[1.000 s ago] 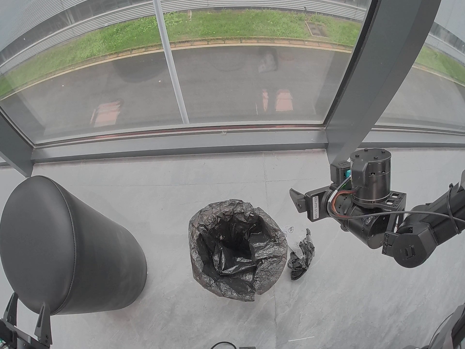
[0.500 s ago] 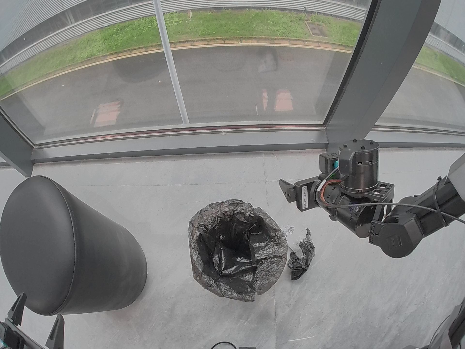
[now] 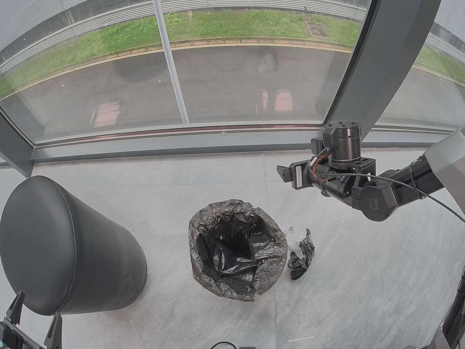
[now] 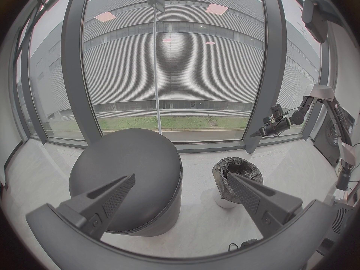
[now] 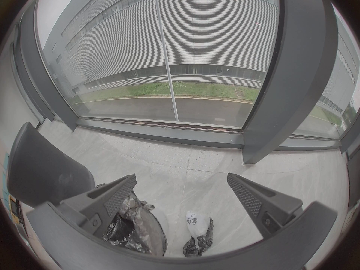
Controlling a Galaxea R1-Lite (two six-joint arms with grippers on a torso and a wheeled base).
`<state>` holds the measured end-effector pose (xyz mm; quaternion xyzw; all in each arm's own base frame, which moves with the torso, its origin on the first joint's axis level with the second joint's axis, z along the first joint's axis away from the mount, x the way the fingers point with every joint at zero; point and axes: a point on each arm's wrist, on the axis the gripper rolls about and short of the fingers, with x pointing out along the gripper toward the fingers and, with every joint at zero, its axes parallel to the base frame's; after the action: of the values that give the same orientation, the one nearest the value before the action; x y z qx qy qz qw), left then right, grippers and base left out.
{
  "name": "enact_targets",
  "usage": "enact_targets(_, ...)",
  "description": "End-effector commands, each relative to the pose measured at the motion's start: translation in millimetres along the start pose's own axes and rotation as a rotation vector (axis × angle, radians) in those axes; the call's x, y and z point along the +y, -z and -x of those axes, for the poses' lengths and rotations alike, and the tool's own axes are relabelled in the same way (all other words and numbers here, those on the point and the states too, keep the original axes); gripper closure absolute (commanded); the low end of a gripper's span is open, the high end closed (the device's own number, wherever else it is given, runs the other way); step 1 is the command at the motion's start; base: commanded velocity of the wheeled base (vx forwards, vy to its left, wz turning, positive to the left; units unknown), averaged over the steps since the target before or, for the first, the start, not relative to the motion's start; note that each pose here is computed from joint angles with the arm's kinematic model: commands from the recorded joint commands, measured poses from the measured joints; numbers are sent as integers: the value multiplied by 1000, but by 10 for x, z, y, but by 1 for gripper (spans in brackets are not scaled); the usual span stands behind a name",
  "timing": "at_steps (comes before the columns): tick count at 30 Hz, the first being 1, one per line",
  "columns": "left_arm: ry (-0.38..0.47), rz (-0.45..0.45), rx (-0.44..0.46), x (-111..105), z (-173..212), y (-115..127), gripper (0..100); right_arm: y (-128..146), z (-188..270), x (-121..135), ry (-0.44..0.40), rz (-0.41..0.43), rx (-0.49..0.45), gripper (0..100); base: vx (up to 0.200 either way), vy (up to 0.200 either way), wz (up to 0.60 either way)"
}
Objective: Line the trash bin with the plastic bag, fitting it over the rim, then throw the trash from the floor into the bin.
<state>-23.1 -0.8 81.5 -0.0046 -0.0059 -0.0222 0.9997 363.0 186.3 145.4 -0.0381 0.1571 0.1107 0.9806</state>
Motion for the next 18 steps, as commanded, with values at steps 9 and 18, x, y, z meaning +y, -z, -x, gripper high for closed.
enact_targets(9, -1, 0, 0, 1, -3, 46, 0, 385, -1114, -30, 40, 9, 148, 0, 0, 0, 0)
enact_targets(18, -1, 0, 0, 1, -3, 46, 0, 441, -1547, -221, 89, 60, 212, 0, 0, 0, 0)
